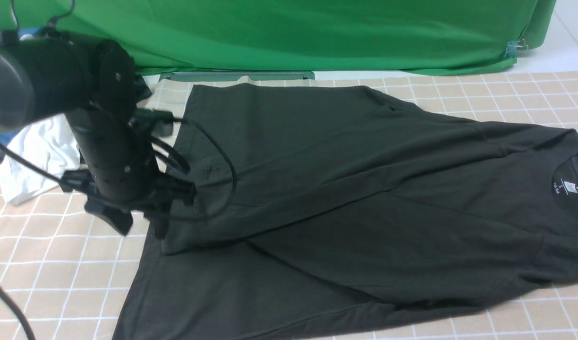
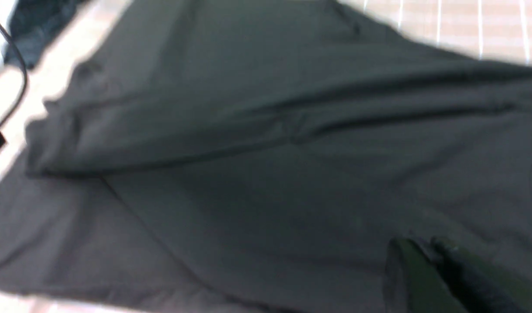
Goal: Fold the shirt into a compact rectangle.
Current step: 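Grasp the near edge of the shirt at its hem and shoulder corners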
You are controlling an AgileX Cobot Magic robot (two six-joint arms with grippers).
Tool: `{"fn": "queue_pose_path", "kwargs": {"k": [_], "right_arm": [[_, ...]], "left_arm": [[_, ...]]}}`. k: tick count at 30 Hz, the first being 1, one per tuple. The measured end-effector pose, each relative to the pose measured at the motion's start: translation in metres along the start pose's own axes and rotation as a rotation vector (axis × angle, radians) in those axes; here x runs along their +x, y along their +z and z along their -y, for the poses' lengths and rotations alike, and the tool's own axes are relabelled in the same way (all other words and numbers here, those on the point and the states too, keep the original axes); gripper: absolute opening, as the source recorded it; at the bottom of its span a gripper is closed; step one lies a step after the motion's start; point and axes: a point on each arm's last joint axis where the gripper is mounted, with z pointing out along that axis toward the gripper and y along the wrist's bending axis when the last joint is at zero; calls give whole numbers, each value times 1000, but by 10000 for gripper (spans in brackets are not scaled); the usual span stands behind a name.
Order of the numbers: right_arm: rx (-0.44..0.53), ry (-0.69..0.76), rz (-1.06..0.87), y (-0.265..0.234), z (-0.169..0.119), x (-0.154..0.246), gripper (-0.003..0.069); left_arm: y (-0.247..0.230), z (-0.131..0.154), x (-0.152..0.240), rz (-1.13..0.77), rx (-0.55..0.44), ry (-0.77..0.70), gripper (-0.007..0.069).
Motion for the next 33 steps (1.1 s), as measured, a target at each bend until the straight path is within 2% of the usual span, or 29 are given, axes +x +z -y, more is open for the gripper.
{"fn": "queue_pose_path", "kwargs": {"k": [6,10,17,22,28,33], "right_arm": [[17,8,-130,20,2,3,90],[20,9,-147,24,2,3,90],[18,-9,-133,25,2,2,90],[17,-13,-115,25,2,0,90],[17,-13,-113,25,2,0,91],[17,-13,-113,25,2,0,91]], "left_arm": [[12,24,41,-73,25,54,286],[25,20,66,-125,8,37,287],[45,11,95,-97,-31,-56,295],[52,11,95,-26,-16,-74,362],[58,5,97,24,-64,-157,485],[63,5,102,47,-43,-184,504]]}}
